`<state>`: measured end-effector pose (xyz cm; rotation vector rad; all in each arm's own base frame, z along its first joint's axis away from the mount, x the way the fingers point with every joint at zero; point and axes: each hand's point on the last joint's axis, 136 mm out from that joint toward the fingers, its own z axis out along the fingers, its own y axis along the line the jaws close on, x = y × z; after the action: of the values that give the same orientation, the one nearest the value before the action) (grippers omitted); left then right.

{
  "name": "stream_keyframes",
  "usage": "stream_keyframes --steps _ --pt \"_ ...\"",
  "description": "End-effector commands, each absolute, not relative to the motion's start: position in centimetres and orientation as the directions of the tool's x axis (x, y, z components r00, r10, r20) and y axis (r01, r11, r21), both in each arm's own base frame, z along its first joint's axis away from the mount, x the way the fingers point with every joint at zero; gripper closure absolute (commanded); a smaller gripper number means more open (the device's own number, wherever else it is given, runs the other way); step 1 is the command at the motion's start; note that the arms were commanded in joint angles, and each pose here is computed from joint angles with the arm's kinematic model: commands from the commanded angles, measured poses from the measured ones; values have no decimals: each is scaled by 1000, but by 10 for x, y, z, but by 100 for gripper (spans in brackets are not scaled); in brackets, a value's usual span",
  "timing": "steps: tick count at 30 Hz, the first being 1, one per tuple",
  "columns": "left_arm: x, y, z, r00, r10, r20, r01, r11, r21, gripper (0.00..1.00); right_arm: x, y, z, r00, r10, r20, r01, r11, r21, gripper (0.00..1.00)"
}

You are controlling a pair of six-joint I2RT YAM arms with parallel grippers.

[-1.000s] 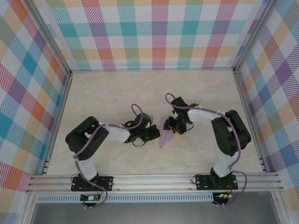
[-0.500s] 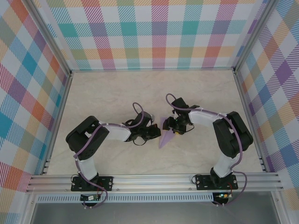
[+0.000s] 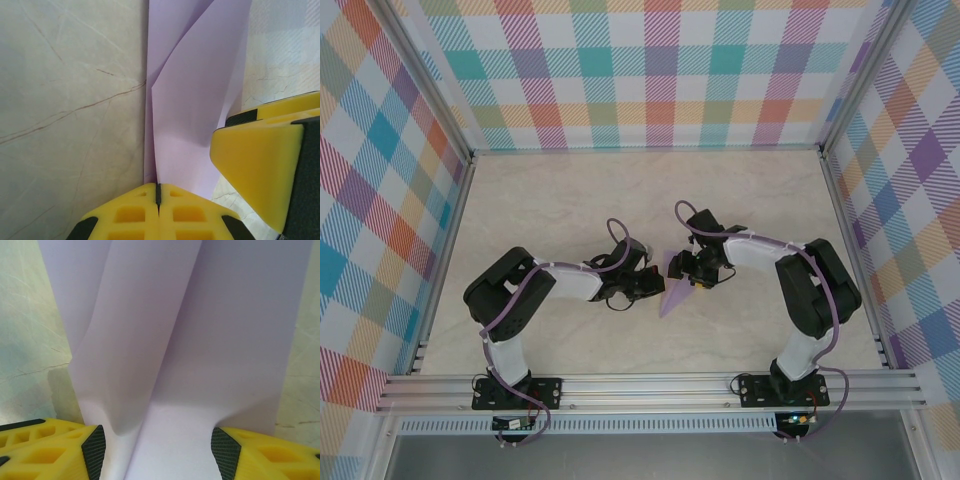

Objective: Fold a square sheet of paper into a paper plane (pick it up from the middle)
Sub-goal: Fourth fold the wing at the center of the table.

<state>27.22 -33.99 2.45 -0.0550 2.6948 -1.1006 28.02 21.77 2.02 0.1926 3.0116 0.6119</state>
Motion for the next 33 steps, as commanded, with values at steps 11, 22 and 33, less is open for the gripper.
stream_keyframes --steps 11,22,33 --pt "280 -337 24 -970 -130 -206 48 726 -686 100 254 186 -29 -984 156 84 168 970 175 39" --pt "278 -333 30 -967 -140 -214 47 726 -686 92 249 180 -40 -981 157 116 168 981 93 40" --pt "281 -324 61 -949 -168 -268 63 729 -682 80 247 179 -47 -976 171 137 177 984 33 41"
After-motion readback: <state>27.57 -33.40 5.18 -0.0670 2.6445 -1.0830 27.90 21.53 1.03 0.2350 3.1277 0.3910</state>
